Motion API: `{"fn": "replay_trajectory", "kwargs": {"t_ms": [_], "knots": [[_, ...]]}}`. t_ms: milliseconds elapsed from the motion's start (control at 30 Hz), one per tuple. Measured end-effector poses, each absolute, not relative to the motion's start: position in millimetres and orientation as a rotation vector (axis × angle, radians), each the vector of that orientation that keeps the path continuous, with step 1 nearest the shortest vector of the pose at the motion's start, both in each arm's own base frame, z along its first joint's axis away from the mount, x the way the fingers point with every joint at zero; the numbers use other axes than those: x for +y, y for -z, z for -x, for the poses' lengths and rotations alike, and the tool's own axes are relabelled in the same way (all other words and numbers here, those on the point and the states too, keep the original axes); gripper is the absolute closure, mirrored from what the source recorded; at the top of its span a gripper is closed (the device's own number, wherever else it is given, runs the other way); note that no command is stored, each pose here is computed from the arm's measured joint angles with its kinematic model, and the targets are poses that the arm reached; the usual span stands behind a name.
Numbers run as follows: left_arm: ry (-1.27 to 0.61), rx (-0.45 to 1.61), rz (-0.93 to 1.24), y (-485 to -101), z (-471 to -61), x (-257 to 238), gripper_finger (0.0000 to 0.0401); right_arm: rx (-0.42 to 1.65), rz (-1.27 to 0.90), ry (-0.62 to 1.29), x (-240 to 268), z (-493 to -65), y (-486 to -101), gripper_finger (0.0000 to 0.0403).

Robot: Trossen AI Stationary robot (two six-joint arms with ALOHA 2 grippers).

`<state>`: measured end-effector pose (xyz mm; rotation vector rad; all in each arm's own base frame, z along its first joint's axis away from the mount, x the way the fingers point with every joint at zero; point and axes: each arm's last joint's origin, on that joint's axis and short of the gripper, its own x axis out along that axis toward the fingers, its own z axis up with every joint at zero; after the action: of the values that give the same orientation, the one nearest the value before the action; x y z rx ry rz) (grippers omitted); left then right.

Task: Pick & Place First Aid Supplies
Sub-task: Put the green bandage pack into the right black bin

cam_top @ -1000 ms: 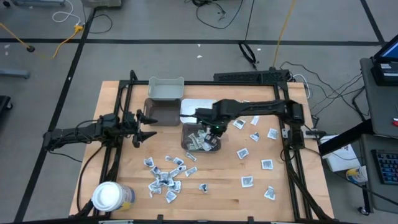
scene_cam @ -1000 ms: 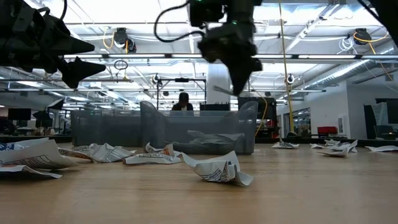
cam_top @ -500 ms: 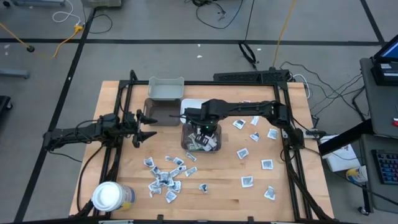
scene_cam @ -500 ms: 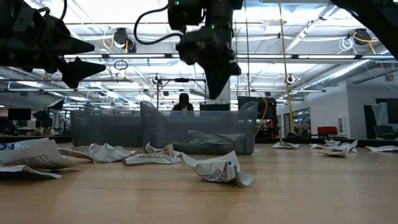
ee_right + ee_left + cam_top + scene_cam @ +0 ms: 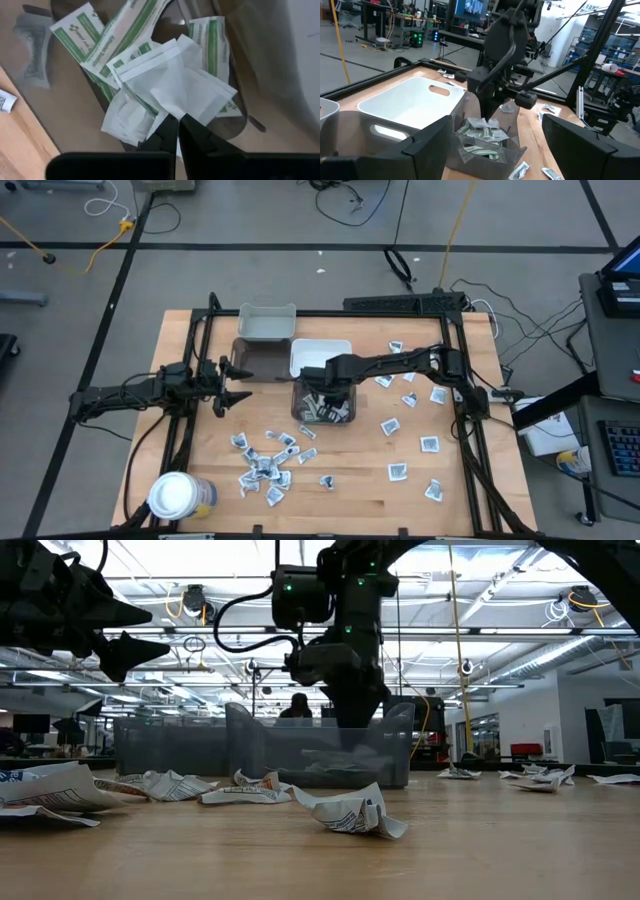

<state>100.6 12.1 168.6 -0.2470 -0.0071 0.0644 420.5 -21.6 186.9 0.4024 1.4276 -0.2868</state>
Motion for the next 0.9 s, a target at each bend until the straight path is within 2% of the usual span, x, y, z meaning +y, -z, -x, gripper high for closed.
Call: {"fn": "replay_trajectory", "kwargs": {"t_ms": [133,400,533,667,900], "knots": [[-0.065,-0.007,0.247,-169,-101,12,0.0091,1.428,-0.382,0.268,-20,-421,-187,0.0356],[-0.064,-0.007,0.247,-169,-101,12,0.0091,1.431,-0.373,0.26,-20,-421,-187,0.0222],[-0.065,-0.007,0.247,-168,-101,12,0.0091,1.446,-0.367,0.253,-20,-421,-195,0.0169],[-0.064,-0.007,0.247,-169,-101,12,0.0091,1.399,-0.412,0.285,-23,-420,-218,0.0146],[-0.064,-0.008,0.247,-169,-101,12,0.0091,1.305,-0.586,0.443,-34,-413,-241,0.0144]]}}
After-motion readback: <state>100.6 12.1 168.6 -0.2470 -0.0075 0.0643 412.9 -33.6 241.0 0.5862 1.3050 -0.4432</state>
